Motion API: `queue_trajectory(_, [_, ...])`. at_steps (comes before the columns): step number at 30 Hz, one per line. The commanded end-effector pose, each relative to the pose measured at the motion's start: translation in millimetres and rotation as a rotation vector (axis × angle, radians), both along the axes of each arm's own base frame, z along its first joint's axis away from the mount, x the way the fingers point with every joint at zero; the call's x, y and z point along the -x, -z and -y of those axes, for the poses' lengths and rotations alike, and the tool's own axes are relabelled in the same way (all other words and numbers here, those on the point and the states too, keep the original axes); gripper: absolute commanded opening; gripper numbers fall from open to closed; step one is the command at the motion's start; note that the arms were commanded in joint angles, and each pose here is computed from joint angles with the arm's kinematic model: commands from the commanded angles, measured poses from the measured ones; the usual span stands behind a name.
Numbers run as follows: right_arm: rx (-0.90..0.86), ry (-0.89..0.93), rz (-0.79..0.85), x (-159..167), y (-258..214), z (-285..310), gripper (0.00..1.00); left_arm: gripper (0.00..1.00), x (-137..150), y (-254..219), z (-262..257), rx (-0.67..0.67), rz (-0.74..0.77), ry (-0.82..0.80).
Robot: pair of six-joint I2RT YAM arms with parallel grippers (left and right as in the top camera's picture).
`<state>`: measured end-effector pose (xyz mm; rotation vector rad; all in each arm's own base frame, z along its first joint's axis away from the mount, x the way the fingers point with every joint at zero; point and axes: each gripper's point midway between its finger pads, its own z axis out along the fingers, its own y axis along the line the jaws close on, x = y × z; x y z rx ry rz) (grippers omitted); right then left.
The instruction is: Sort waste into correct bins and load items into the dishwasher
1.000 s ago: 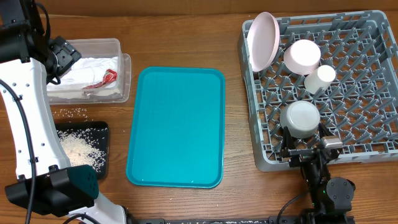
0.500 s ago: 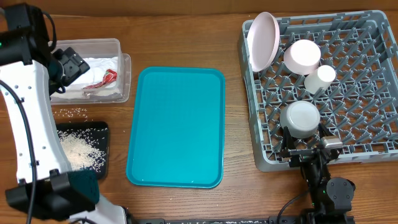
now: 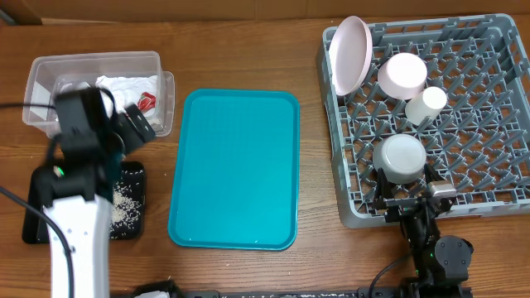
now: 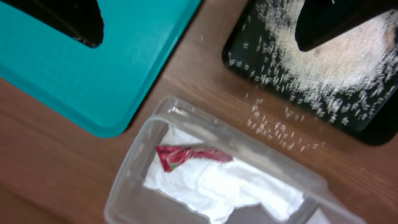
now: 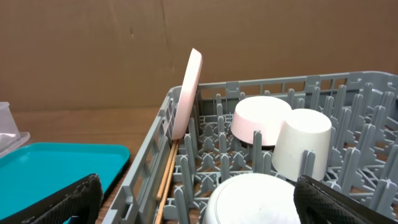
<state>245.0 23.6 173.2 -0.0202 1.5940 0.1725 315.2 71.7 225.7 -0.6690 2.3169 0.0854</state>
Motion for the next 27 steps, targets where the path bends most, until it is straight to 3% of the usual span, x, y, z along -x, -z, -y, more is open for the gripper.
queue_trajectory(1, [0.001,0.014,0.000,0,3,3,1.00,1.00,17,32,8,-0.054,0.031,0.069])
queue_trajectory(7, [0.001,0.014,0.000,0,3,3,1.00,1.00,33,74,14,-0.043,0.164,0.071])
queue_trajectory(15, [0.001,0.014,0.000,0,3,3,1.00,1.00,75,144,20,-0.009,0.070,0.054])
queue_trajectory(20, [0.001,0.014,0.000,0,3,3,1.00,1.00,79,153,20,-0.022,0.126,0.060])
queue_trajectory(27, [0.001,0.014,0.000,0,3,3,1.00,1.00,67,135,39,-0.098,0.310,0.247])
